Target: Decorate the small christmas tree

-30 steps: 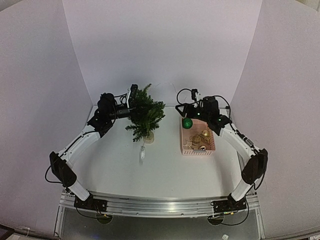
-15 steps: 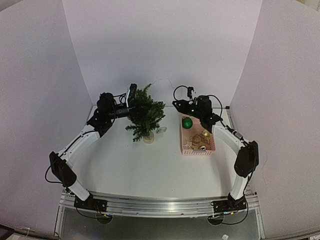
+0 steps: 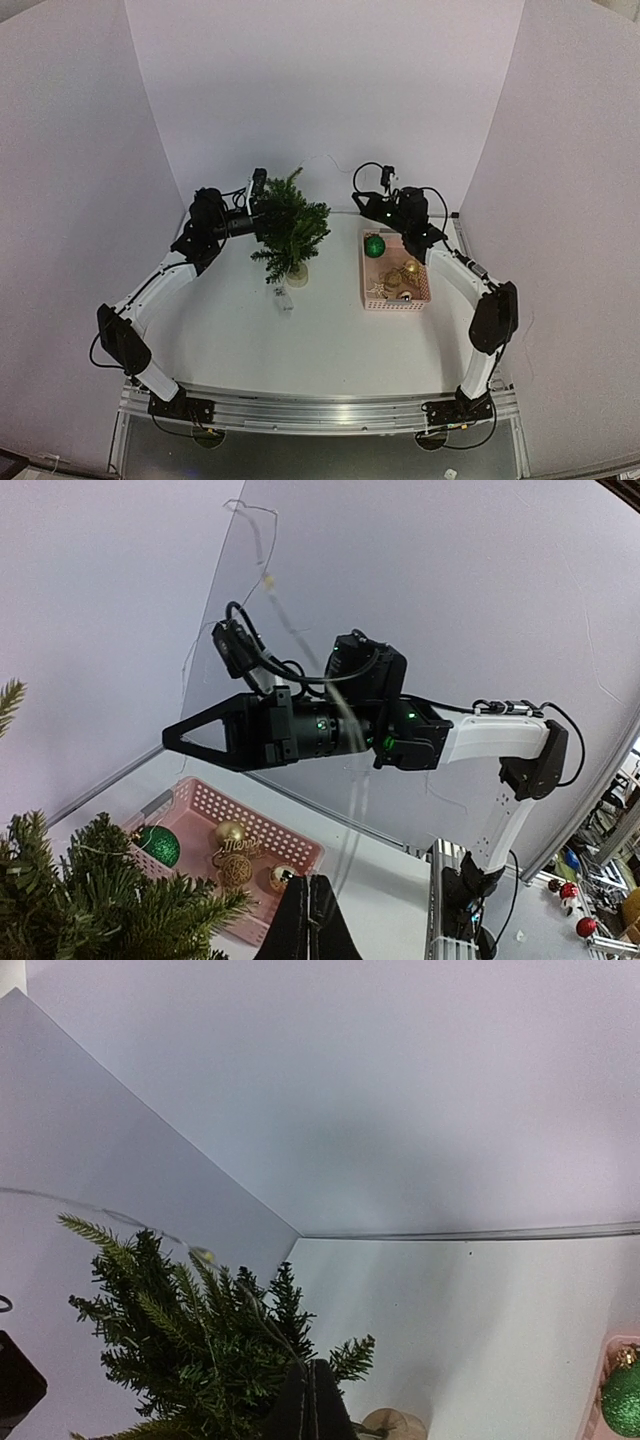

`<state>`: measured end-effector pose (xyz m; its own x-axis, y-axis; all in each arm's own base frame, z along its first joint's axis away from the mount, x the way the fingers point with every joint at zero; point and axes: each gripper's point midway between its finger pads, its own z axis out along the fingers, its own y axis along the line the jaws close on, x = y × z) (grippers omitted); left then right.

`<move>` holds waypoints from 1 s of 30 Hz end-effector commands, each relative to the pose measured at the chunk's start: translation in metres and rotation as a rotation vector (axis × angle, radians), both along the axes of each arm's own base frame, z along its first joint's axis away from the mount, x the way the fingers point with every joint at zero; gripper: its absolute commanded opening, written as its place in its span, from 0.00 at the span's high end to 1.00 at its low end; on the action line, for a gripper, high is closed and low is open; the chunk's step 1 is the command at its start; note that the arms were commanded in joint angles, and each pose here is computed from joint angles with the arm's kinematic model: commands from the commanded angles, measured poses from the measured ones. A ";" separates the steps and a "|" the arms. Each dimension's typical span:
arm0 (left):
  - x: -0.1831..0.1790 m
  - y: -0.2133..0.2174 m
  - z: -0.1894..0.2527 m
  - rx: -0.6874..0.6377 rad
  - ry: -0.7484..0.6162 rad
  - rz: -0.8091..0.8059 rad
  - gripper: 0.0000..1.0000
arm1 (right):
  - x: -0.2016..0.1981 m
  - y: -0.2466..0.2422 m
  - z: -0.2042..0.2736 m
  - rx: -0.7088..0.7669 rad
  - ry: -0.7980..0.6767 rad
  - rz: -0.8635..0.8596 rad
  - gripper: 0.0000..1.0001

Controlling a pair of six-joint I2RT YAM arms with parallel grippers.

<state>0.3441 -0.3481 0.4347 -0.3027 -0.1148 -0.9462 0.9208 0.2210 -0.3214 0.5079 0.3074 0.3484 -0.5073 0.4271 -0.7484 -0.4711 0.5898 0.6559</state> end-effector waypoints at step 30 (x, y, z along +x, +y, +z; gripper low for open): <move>0.026 0.063 -0.061 0.020 0.002 0.165 1.00 | -0.030 -0.026 0.182 -0.283 -0.470 -0.102 1.00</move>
<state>0.3622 -0.2876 0.3664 -0.3557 -0.1153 -0.9275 0.8564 0.3572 -0.3729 0.4687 0.2808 0.5009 -0.1779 0.2245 -0.9581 -0.6075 0.7409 0.2864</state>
